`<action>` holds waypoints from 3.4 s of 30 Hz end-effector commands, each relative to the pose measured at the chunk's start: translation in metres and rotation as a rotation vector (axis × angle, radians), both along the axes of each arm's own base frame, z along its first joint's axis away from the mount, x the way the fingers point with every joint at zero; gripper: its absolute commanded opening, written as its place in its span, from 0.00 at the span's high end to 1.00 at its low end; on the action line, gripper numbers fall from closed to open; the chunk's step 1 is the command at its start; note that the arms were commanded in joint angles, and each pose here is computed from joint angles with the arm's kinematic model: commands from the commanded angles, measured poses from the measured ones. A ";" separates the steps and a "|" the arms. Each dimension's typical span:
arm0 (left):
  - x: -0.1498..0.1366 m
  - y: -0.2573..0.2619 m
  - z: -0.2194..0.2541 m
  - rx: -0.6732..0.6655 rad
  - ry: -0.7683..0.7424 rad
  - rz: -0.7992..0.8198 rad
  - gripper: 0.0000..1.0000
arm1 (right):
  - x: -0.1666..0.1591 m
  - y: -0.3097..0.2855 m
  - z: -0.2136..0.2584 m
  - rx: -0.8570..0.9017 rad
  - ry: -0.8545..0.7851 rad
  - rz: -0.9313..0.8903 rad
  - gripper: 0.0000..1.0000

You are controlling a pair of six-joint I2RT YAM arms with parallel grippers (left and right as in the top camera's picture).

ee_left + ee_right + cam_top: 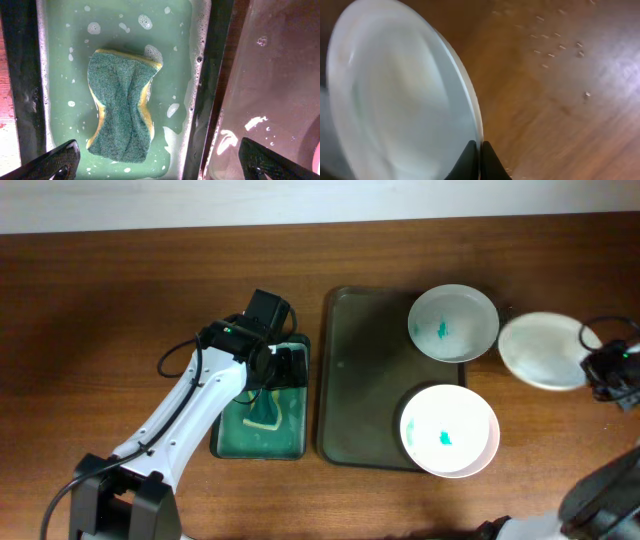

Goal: Clean dirty plates on tray and stack at the side
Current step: 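Lift the cleaned plate with the right gripper and place it right of the tray, then grasp the lower white plate rim with the right gripper and pull it up, then dip and grasp the sponge in the tub with the left gripper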

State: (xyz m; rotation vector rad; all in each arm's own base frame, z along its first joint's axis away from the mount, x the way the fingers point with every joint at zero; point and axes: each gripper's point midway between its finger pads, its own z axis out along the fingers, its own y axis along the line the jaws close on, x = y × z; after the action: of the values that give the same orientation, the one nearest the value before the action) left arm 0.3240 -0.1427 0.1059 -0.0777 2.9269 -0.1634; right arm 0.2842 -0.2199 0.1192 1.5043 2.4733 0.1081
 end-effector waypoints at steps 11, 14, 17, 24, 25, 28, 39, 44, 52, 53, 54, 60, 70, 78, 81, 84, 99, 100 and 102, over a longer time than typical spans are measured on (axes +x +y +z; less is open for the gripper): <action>0.003 0.000 0.007 -0.013 -0.017 -0.004 0.01 | 0.005 0.003 -0.021 0.133 -0.020 0.002 0.47; 0.003 0.000 0.007 -0.013 -0.017 -0.004 0.01 | 0.022 0.034 0.027 0.087 -0.150 0.133 0.46; 0.003 0.000 0.007 -0.013 -0.017 -0.004 0.01 | 0.027 0.095 0.069 0.007 -0.193 0.357 0.46; 0.003 0.000 0.007 -0.013 -0.017 -0.004 0.01 | -0.010 0.165 0.037 -0.066 0.118 0.606 0.41; 0.003 0.000 0.007 -0.013 -0.017 -0.004 0.01 | -0.017 0.164 0.026 -0.063 0.151 0.606 0.41; 0.003 0.000 0.007 -0.013 -0.017 -0.004 0.01 | -0.031 0.155 -0.012 -0.057 0.202 0.574 0.32; 0.003 0.000 0.007 -0.013 -0.017 -0.004 0.01 | -0.078 0.158 -0.094 0.075 0.246 0.452 0.65; 0.003 0.000 0.007 -0.013 -0.017 -0.004 0.01 | -0.056 0.197 -0.079 0.259 0.059 0.632 0.96; 0.003 0.000 0.007 -0.013 -0.017 -0.004 0.01 | -0.037 0.255 -0.058 0.309 -0.008 0.848 0.96; 0.003 0.000 0.007 -0.013 -0.017 -0.004 0.01 | -0.035 0.261 -0.060 0.279 0.006 0.856 0.96; 0.003 0.000 0.007 -0.013 -0.017 -0.004 0.01 | -0.032 0.263 -0.064 0.224 0.041 0.817 0.96; 0.003 0.000 0.007 -0.013 -0.017 -0.004 0.01 | -0.006 0.285 -0.075 0.094 0.023 0.727 0.96; 0.006 0.005 0.004 0.025 -0.034 -0.021 0.05 | 0.019 0.294 -0.010 0.017 -0.064 0.977 0.61; 0.004 0.025 -0.074 0.166 0.046 -0.004 0.26 | 0.021 0.294 0.004 0.017 -0.067 0.976 0.59; 0.012 0.023 -0.103 0.179 0.061 -0.008 0.43 | 0.019 0.294 0.004 0.020 -0.059 0.976 0.59; 0.009 0.025 -0.120 0.196 0.099 -0.009 1.00 | 0.015 0.293 0.002 0.026 -0.040 0.976 0.59; -0.015 0.017 -0.063 0.117 0.277 -0.044 0.33 | 0.014 0.293 0.002 0.027 -0.037 0.976 0.59; -0.022 0.015 -0.068 0.108 0.300 -0.050 0.34 | 0.014 0.293 0.002 0.027 -0.038 0.976 0.59; -0.035 0.017 -0.084 0.121 0.321 -0.061 0.37 | 0.014 0.293 0.002 0.027 -0.038 0.976 0.59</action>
State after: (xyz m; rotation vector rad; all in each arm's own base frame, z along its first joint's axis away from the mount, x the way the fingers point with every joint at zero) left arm 0.3117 -0.1216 0.0374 -0.0357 3.1950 0.0645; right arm 0.2943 0.0744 0.1138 0.1828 2.9470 0.3339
